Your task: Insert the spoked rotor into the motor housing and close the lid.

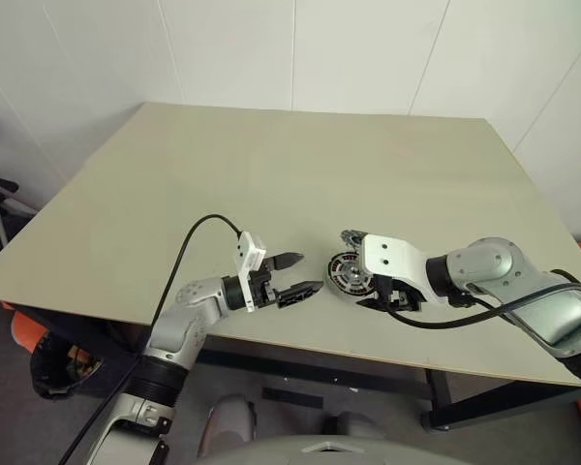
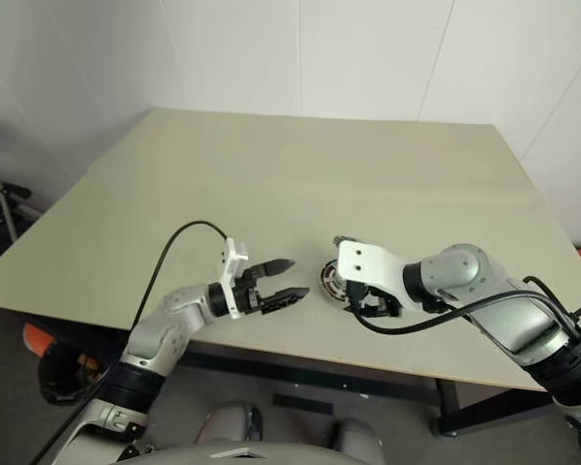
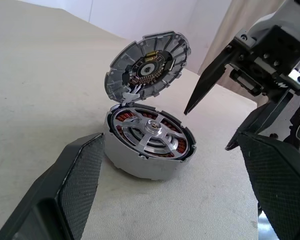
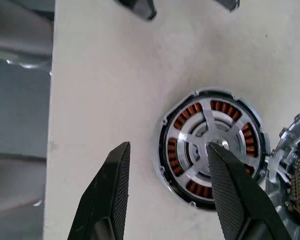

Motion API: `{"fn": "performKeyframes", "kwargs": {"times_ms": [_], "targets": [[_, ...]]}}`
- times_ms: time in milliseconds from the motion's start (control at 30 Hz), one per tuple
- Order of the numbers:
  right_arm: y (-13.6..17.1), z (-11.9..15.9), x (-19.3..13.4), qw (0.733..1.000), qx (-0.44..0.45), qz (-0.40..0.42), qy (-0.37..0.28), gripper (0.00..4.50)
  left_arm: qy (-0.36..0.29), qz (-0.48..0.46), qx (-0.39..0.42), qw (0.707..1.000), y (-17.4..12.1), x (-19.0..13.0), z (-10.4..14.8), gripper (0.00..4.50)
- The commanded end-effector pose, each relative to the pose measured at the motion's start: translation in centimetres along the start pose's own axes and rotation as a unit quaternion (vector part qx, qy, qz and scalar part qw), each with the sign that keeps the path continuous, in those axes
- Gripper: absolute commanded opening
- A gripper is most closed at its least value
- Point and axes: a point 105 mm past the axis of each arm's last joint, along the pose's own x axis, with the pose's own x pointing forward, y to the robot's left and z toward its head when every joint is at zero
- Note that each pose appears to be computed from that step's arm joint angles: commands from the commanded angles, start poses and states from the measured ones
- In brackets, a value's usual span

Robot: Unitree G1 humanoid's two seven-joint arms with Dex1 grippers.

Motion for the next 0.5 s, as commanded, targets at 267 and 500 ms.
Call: {"fn": "performKeyframes", "kwargs": {"times_ms": [267,500], "targets": [[-1.1,-0.4,0.9,0.998,-0.062,-0.008,0.011,2.7,-0.017,-0.006,0.015,1.0,-0.2,0.2,1.3,4.5],[-1.1,-0.4,2.2,0.997,-0.075,-0.001,0.008,2.7,-0.016,-0.006,0.013,1.0,-0.3,0.2,1.3,4.5]]}}
